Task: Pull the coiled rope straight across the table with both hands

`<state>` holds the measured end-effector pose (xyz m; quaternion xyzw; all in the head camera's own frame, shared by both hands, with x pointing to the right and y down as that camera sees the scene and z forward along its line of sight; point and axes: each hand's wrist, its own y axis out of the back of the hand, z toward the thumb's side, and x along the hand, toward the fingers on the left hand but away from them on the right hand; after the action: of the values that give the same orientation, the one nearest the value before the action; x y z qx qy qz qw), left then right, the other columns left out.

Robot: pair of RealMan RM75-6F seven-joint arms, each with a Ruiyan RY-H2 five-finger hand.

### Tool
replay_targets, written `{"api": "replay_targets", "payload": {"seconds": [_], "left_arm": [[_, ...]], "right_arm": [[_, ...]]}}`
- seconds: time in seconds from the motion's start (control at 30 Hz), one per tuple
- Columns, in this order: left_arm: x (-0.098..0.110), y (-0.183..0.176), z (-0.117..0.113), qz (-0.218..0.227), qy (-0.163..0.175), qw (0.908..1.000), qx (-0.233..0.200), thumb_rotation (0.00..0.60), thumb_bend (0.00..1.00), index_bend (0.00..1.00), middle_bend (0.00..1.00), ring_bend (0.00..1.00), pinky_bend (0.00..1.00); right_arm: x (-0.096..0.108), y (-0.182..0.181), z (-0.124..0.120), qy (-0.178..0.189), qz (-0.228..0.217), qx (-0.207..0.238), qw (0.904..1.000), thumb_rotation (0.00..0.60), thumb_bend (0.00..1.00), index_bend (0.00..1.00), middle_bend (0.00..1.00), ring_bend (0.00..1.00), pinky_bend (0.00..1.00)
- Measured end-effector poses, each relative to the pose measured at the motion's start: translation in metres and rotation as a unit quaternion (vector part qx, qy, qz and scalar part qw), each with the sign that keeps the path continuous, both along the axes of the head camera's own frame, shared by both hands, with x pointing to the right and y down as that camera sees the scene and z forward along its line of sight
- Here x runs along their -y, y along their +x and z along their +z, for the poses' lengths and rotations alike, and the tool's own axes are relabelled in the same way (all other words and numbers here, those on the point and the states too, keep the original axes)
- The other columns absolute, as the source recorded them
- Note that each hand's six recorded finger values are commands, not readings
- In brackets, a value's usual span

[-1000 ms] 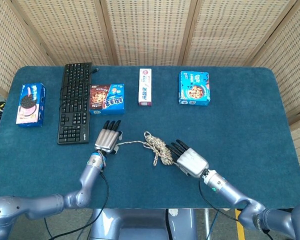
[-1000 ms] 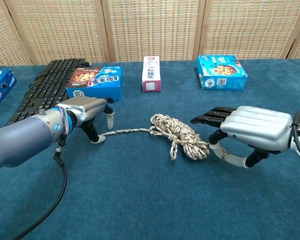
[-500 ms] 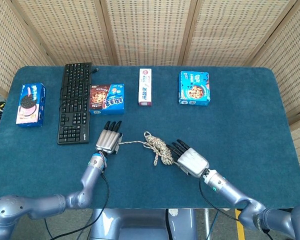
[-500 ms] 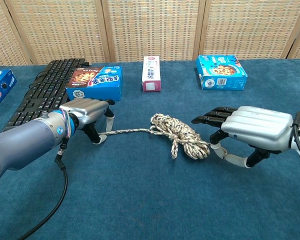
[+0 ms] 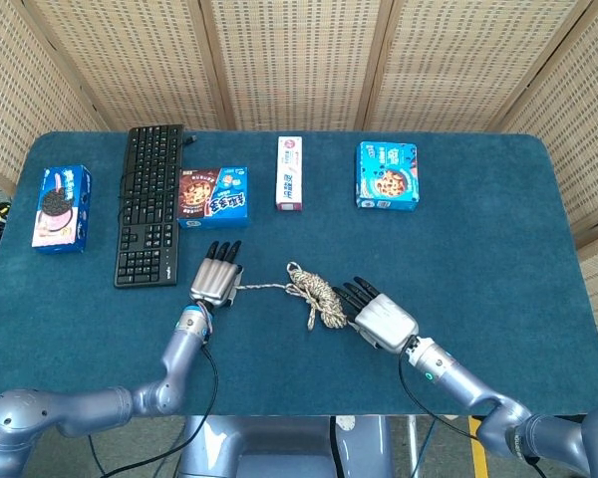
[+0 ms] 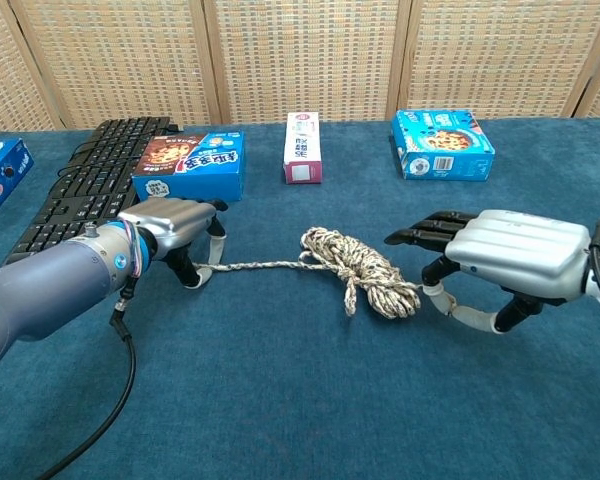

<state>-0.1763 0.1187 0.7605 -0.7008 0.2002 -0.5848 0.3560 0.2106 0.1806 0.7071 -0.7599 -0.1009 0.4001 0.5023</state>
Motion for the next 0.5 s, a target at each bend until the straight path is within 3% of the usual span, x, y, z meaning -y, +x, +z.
{"api": "replay_targets", "payload": {"seconds": [0.5], "left_arm": [[0.0059,-0.0017,-0.0048,0.000,0.014,0.9999,0.003,0.600,0.45,0.67,0.00,0.00,0.00]], "right_arm": [[0.0023,0.0017,-0.0012,0.003,0.003,0.001,1.0000,0.600,0.59,0.63,0.02,0.00,0.00]]}}
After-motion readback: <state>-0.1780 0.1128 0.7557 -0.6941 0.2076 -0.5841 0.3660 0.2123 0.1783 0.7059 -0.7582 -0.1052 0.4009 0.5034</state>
